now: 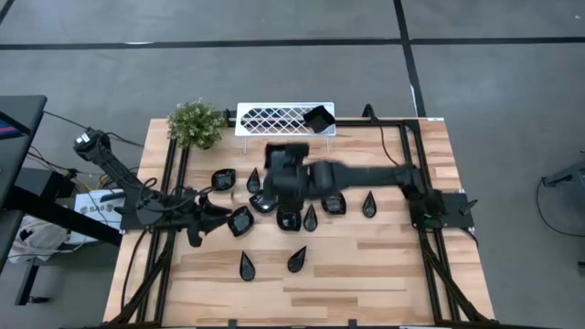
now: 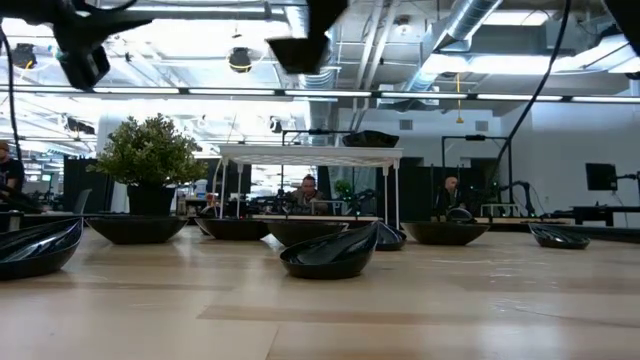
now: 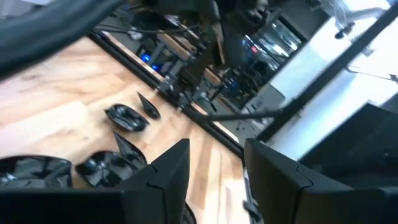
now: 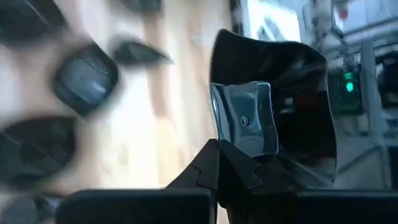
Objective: Pick & Place Mini shaped plates
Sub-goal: Put the distorted square plate on the top of the distorted square plates on the shelf
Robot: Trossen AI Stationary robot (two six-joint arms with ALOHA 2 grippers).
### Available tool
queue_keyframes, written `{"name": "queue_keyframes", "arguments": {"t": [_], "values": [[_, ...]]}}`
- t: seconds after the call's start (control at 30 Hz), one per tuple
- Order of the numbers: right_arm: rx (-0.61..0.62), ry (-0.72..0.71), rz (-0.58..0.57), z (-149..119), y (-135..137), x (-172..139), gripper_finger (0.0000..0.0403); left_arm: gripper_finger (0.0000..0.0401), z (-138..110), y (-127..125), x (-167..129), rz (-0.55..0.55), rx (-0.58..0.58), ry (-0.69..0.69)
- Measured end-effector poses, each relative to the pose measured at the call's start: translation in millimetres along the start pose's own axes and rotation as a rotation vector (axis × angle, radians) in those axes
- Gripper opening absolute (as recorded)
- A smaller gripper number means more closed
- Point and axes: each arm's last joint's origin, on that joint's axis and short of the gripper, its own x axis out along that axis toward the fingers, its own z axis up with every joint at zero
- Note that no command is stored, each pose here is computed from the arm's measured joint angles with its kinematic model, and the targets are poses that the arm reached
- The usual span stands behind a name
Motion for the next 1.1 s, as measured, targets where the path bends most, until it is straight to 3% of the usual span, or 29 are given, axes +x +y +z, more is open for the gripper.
{"name": "queue_keyframes", "arguments": {"t": [0.27,0.57,0.73,0.97,1.1], "values": [[0.008,0.089,0.109,-37.2,-105.1,27.4,0.0001,0.0155,16.6,20.9,22.1,0.066,-0.071,-0.038],[0.004,0.003,0.327,-96.9,-204.1,50.8,0.0000,0.0155,32.2,43.0,35.4,0.167,-0.088,-0.103],[-0.001,-0.104,0.415,-116.1,-229.0,64.5,0.0000,0.0155,35.9,48.8,37.4,0.212,-0.088,-0.132],[-0.057,-0.002,0.446,-143.3,-234.9,83.0,0.0000,0.0155,38.0,51.9,37.2,0.280,-0.088,-0.182],[-0.097,0.019,0.485,-142.4,-224.2,90.2,0.0000,0.0155,38.3,52.4,37.0,0.298,-0.088,-0.195]]}}
